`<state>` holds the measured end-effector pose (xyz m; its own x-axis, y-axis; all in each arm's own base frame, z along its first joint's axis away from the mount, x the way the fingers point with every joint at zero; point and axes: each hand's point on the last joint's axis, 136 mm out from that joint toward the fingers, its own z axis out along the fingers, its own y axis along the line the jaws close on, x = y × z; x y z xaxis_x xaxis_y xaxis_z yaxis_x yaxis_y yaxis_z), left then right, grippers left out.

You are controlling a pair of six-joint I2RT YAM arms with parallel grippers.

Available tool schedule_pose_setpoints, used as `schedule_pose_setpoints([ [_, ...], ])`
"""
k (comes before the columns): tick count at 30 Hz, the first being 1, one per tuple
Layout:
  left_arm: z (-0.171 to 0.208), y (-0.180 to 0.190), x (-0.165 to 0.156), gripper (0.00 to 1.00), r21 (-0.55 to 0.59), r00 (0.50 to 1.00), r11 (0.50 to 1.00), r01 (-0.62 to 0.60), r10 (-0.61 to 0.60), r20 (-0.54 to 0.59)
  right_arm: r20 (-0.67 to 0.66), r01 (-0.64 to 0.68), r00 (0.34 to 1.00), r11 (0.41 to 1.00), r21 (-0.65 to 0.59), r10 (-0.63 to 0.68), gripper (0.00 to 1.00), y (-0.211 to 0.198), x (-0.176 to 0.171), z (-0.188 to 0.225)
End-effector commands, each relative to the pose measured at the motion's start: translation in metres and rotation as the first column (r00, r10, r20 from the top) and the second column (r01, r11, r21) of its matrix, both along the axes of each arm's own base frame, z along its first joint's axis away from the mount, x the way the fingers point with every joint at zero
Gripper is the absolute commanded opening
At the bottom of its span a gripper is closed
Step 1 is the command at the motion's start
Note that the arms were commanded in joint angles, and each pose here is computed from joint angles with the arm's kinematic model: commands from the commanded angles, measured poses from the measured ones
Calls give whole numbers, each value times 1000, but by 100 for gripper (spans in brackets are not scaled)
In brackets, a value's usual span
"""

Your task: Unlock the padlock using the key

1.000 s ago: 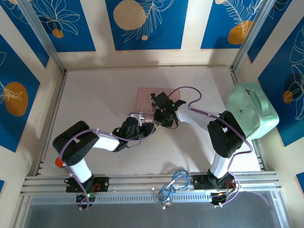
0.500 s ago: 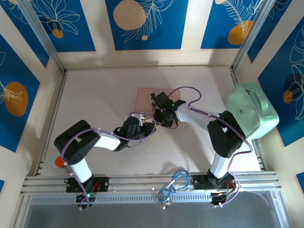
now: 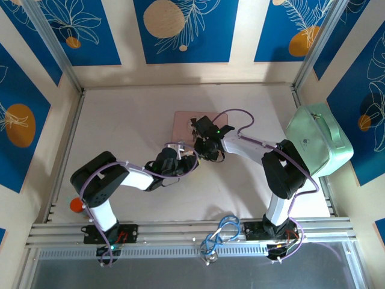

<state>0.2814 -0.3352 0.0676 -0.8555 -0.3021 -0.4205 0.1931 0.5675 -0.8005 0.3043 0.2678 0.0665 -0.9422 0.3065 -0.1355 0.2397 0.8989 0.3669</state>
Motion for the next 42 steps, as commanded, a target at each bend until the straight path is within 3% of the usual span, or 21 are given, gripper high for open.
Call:
schedule_pose_setpoints([
  [1, 16, -8, 4, 30, -38, 998, 999, 11, -9, 57, -50, -34, 998, 998, 44, 37, 0, 14, -13, 1],
  [10, 16, -9, 6, 24, -35, 998, 999, 10, -8, 57, -49, -30, 998, 998, 51, 33, 0, 13, -14, 1],
  [21, 26, 1, 4, 36, -65, 996, 998, -14, 20, 88, -53, -7, 999, 997, 76, 11, 0, 7, -13, -2],
  [32, 20, -8, 10, 24, -56, 998, 998, 5, -1, 66, -64, -12, 998, 997, 80, 17, 0, 9, -14, 0],
  [42, 21, -7, 12, 30, -48, 998, 999, 5, -2, 70, -72, -13, 997, 997, 72, 18, 0, 8, -16, -4],
])
